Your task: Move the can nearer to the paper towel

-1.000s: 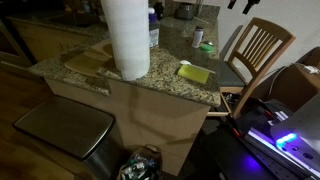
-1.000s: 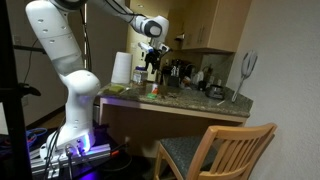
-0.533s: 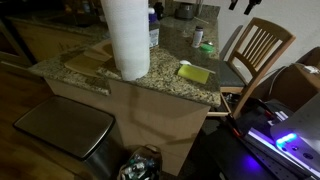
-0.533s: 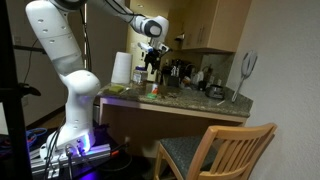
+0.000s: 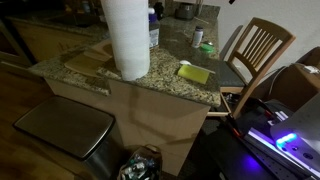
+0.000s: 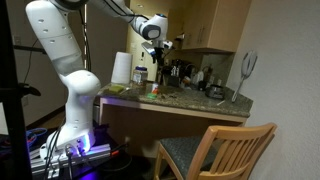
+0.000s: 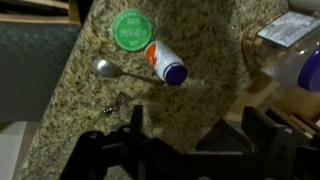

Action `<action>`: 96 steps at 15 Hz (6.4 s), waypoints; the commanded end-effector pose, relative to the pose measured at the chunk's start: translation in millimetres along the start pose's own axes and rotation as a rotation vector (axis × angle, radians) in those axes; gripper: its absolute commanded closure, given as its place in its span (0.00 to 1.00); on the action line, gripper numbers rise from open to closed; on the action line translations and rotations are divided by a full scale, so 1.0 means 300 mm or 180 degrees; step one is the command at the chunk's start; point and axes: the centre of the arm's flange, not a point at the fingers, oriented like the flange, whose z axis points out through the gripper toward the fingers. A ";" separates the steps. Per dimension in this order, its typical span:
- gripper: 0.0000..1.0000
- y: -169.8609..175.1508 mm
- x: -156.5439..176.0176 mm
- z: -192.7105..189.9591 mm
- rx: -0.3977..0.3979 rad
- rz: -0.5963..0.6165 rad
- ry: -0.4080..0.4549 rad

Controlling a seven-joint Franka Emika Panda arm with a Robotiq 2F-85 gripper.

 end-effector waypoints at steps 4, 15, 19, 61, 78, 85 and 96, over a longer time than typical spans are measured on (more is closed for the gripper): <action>0.00 -0.024 0.051 0.018 0.0385 -0.0079 0.1208; 0.00 -0.026 0.006 -0.010 -0.0003 -0.0142 0.0248; 0.00 -0.041 -0.027 -0.023 0.0170 -0.0235 -0.0414; 0.00 -0.343 0.113 0.244 -0.1370 0.0668 -0.0729; 0.00 -0.421 0.069 -0.007 -0.0797 0.1181 0.0112; 0.00 -0.383 -0.008 -0.142 -0.0731 0.1382 0.0486; 0.00 -0.028 0.050 0.492 -0.0478 0.2148 -0.0009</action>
